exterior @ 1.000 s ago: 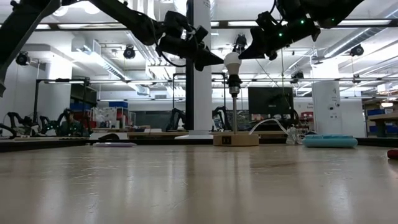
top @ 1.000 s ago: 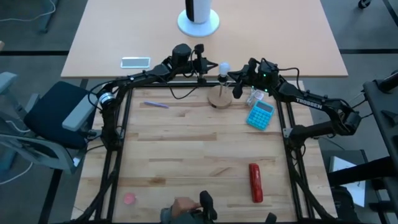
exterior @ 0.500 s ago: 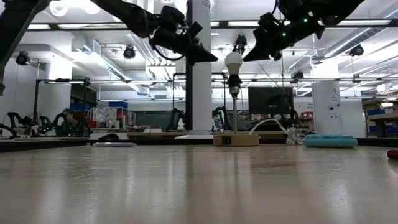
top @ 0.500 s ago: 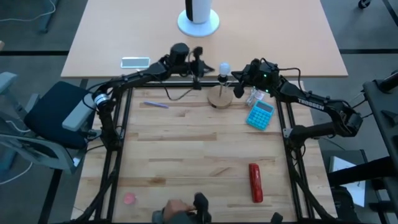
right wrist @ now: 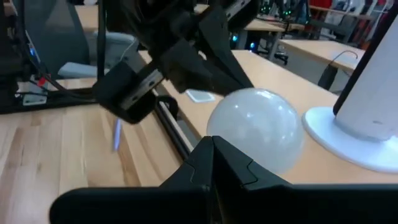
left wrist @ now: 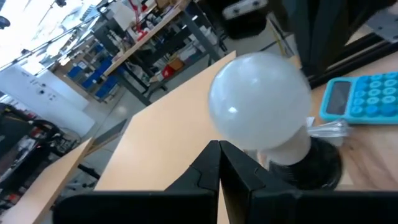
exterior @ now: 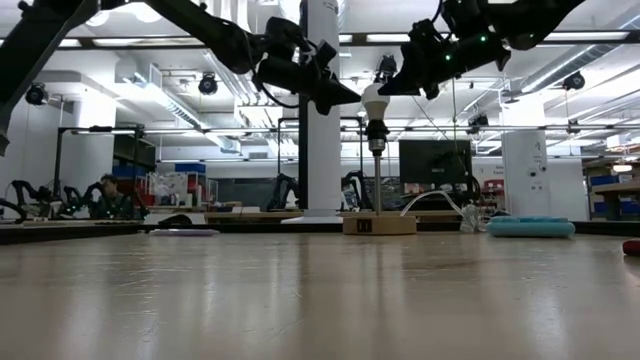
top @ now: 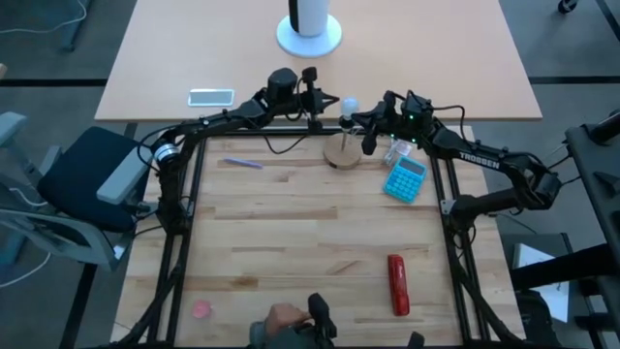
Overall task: Screw lightbulb
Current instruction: Remove the lightbulb from the lamp
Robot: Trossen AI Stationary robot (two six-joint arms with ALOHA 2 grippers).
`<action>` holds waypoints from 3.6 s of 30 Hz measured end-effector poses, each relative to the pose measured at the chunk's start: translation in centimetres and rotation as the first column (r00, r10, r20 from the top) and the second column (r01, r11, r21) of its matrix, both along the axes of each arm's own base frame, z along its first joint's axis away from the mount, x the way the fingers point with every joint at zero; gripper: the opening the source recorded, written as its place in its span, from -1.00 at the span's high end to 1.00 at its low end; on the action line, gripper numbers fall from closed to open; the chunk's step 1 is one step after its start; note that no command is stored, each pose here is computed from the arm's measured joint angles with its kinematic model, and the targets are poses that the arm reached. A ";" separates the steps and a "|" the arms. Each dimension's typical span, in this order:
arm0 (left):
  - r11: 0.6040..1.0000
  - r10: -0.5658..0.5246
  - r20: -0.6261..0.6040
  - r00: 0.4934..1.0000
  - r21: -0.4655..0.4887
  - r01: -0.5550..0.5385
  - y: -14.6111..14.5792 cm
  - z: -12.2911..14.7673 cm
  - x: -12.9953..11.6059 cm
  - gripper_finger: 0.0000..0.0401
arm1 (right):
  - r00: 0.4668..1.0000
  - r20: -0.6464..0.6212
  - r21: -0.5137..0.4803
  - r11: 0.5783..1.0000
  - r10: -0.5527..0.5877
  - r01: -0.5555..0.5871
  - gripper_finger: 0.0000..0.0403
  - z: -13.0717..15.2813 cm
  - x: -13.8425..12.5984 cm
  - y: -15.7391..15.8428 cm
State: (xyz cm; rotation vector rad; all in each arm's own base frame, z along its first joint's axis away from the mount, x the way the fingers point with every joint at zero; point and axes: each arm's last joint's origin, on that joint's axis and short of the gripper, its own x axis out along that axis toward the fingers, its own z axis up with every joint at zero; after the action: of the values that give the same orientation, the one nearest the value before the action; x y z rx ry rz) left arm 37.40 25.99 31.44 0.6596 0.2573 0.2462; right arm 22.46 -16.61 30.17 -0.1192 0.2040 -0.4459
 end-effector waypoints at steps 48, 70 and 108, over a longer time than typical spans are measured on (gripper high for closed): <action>0.989 -0.136 0.058 0.989 -0.048 0.139 0.4 -0.2 0.0 1.00 | 0.998 -0.036 -0.009 0.998 -0.060 0.060 1.00 -0.1 -0.5 -0.3; 0.988 -0.135 0.051 0.990 -0.064 0.138 -0.3 1.1 -0.7 1.00 | 0.992 -0.102 0.011 0.997 -0.073 0.074 1.00 -0.4 -1.3 -0.2; 0.992 -0.096 0.042 0.994 -0.073 0.099 -0.1 1.5 -1.2 1.00 | 0.951 -0.126 -0.047 0.959 -0.283 0.279 1.00 -0.2 -2.1 -1.0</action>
State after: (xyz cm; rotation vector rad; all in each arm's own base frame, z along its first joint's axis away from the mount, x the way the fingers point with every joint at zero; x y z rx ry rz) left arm 36.20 25.89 32.91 0.5903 0.1956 0.1548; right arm 20.36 -17.64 29.97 -0.1490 0.3473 -0.7269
